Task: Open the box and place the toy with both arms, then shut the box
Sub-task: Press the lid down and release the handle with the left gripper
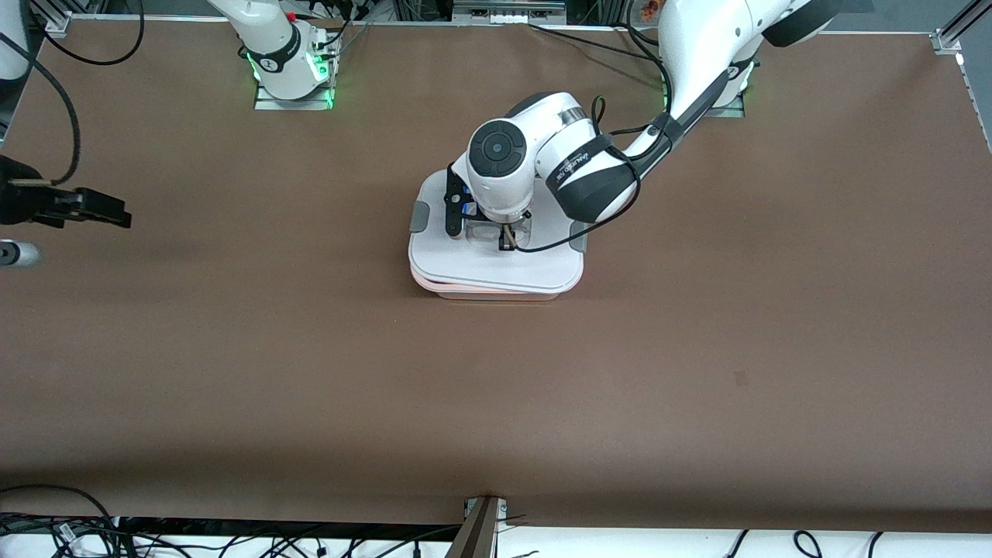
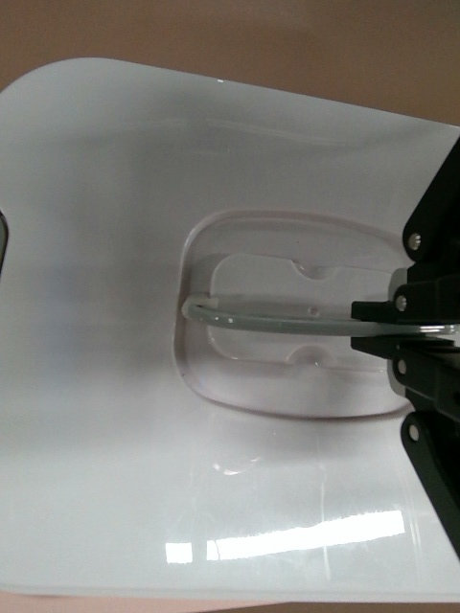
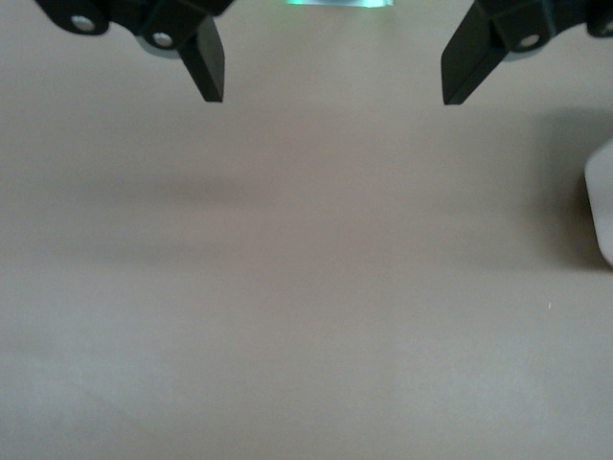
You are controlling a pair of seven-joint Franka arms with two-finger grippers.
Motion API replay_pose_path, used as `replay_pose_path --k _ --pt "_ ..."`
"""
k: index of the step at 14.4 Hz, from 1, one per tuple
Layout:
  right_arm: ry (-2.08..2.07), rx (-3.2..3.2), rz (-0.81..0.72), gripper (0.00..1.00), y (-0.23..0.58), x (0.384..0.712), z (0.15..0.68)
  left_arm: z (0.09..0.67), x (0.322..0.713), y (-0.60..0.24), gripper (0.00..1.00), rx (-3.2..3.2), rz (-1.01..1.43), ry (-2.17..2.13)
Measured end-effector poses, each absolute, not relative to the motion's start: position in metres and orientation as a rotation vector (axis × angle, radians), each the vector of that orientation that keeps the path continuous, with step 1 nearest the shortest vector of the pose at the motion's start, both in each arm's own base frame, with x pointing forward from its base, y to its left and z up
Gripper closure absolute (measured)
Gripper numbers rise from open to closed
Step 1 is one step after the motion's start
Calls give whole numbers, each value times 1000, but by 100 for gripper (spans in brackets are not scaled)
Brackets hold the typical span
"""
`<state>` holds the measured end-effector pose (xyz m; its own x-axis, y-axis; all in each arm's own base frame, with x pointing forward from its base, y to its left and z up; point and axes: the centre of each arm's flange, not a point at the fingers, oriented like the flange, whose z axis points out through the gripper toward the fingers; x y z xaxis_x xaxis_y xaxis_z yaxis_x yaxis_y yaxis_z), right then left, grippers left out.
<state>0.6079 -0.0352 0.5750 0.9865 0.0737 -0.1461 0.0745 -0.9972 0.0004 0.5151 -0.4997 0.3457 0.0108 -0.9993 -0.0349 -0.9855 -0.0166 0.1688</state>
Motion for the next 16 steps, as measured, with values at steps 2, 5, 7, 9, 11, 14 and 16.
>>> replay_pose_path --k 2,5,7,9,11,14,16 --pt "176 3124 -241 0 -39 601 576 346 517 -499 93 2173 -211 -2121" --pt "192 3123 -249 0 -38 597 575 346 521 -496 93 2179 -208 -2088" --pt "187 3123 -244 0 -37 596 577 345 525 -492 93 2192 -200 -2050" --pt "114 3123 -247 0 -37 592 581 343 528 -490 93 2230 -210 -1971" --pt "50 3120 -277 0 -36 588 582 342 529 -488 93 2246 -214 -1938" --pt "45 3119 -286 0 -36 587 582 341 529 -489 93 2247 -214 -1936" --pt "41 3119 -286 0 -37 587 582 341 529 -489 93 2258 -216 -1925"
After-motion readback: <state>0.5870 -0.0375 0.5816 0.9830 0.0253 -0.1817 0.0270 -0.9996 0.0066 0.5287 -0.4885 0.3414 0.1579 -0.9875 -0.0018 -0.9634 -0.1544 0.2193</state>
